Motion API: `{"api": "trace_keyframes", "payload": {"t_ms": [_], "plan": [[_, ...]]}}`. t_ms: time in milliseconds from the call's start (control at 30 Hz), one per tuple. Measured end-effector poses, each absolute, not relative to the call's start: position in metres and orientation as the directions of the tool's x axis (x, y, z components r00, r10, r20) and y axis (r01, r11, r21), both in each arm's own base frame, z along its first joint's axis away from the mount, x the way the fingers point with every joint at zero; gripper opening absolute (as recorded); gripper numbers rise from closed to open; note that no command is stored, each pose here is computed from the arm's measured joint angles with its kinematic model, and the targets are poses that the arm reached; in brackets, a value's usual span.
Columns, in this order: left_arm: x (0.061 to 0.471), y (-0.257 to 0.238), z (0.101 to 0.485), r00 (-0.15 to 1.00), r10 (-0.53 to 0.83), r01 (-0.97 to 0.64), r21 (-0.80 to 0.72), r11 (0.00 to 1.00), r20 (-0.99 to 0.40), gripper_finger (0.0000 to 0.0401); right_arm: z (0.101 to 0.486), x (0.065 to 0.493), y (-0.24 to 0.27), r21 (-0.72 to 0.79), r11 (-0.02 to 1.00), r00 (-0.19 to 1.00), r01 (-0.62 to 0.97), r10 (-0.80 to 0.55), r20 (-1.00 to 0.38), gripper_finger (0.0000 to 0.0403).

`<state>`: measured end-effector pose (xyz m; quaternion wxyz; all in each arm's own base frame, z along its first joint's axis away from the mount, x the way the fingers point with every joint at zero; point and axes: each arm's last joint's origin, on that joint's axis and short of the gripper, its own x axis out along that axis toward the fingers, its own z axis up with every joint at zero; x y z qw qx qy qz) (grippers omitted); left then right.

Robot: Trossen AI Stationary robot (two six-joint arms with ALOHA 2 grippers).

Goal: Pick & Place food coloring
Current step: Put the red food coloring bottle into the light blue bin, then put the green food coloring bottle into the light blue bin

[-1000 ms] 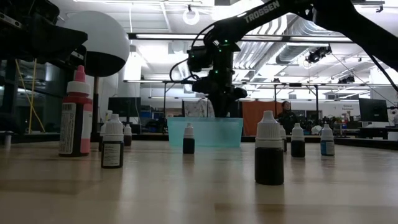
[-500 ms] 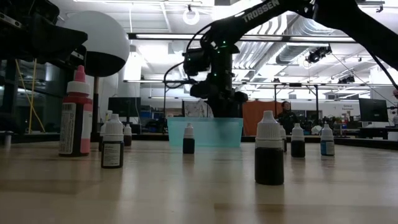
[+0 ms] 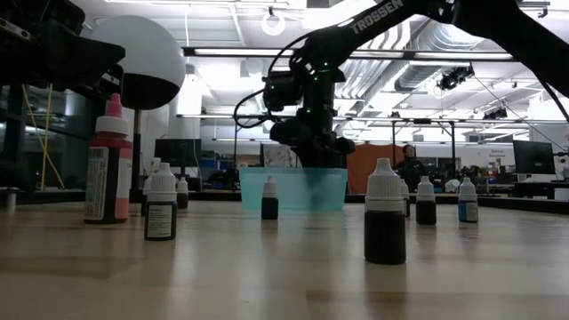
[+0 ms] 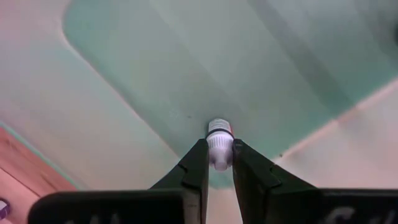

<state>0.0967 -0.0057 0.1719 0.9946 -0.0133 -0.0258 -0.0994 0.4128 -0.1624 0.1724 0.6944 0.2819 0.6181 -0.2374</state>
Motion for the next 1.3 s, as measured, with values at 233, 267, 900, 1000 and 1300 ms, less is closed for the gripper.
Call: {"api": "trace_keyframes", "payload": {"t_ms": [233,267,900,1000,1300], "plan": [[0.097,-0.006,0.172,0.979,-0.197,0.198,-0.021,0.98,0.054,0.0001,0.179,0.411,-0.162,0.096,0.737,0.137,0.669,0.004,-0.991,0.0092],[0.097,-0.006,0.172,0.979,-0.197,0.198,-0.021,0.98,0.054,0.0001,0.182,0.41,-0.162,0.095,0.74,0.141,0.666,0.001,-0.99,0.0099],[0.097,-0.006,0.172,0.979,-0.197,0.199,-0.021,0.98,0.054,0.0001,0.253,0.385,-0.154,0.052,0.755,0.209,0.654,-0.114,-0.971,0.0165],[0.097,-0.006,0.172,0.979,-0.197,0.198,-0.021,0.98,0.054,0.0001,0.278,0.375,-0.145,0.052,0.765,0.244,0.642,-0.14,-0.96,0.0165],[0.097,-0.006,0.172,0.979,-0.197,0.198,-0.021,0.98,0.054,0.0001,0.327,0.331,-0.103,-0.012,0.814,0.145,0.581,-0.118,-0.982,0.0165]]}}
